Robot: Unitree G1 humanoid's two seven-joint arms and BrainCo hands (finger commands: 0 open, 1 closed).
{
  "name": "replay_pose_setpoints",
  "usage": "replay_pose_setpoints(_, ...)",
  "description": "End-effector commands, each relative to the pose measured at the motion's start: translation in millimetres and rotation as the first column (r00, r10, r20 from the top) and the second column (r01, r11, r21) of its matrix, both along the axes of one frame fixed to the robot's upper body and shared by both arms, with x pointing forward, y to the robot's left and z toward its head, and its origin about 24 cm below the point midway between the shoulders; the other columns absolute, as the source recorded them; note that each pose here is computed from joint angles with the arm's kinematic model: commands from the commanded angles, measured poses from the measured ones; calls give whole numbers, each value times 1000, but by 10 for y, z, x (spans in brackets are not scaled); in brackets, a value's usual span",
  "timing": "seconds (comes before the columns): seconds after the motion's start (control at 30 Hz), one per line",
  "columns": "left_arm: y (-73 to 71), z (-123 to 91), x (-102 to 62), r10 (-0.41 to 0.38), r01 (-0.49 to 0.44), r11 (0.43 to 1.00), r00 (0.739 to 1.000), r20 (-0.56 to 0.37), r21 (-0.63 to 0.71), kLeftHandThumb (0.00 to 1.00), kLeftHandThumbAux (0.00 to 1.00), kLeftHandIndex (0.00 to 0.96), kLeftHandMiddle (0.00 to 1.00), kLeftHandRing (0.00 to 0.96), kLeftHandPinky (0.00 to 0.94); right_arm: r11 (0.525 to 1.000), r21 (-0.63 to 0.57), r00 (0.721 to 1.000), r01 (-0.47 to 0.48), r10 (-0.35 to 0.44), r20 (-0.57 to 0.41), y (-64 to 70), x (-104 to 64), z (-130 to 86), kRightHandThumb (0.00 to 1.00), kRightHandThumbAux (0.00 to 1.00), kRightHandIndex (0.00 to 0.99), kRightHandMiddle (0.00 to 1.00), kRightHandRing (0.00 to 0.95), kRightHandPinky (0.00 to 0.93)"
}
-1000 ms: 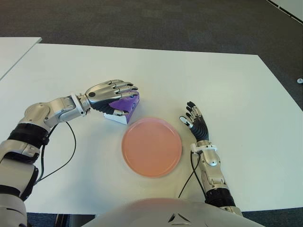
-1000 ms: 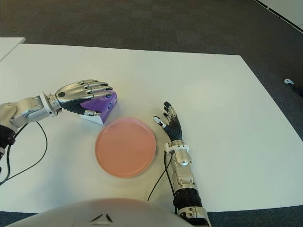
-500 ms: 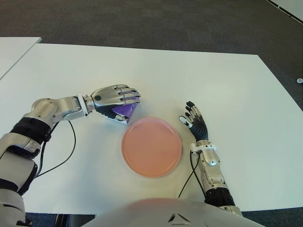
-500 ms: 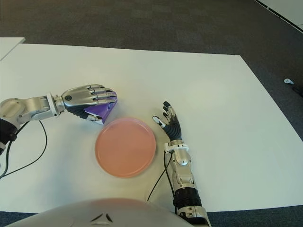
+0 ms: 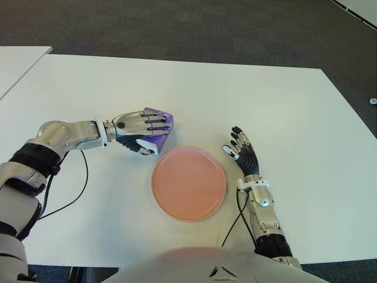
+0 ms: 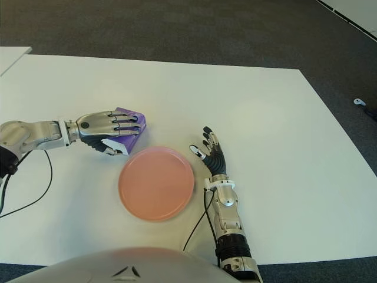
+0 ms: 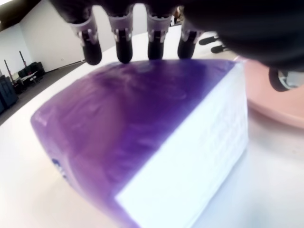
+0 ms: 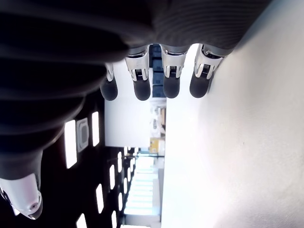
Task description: Put the tissue paper into the plate.
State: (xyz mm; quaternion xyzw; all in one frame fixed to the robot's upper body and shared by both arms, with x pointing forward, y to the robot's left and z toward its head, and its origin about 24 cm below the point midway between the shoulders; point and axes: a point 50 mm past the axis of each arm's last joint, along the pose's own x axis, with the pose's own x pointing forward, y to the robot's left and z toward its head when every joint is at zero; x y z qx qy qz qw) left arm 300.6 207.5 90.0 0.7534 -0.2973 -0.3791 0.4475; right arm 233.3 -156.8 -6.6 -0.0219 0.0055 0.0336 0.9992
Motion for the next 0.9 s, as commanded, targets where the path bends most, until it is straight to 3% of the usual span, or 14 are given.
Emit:
replay_pose_setpoints(0.03,119,170,59,16,-18,999,998,60,33,415,93,0,0,0,0,1000,1,985,-4,4,-172,-5,-159,-288,0,597,0,0,0,0)
replay_pose_setpoints(0.53,282,316,93,95,-103,994,985,143,47,462,70,0,0,0,0,1000,5,982,-7,7,-191,-20,-147,-359,0,590,0,0,0,0)
replay_pose_setpoints(0.9,326,462,102,130,-139,990,973,189,36,462,62,0,0,0,0,999,-17,983,-40,36,-179,-23,-100,-408,0,561,0,0,0,0)
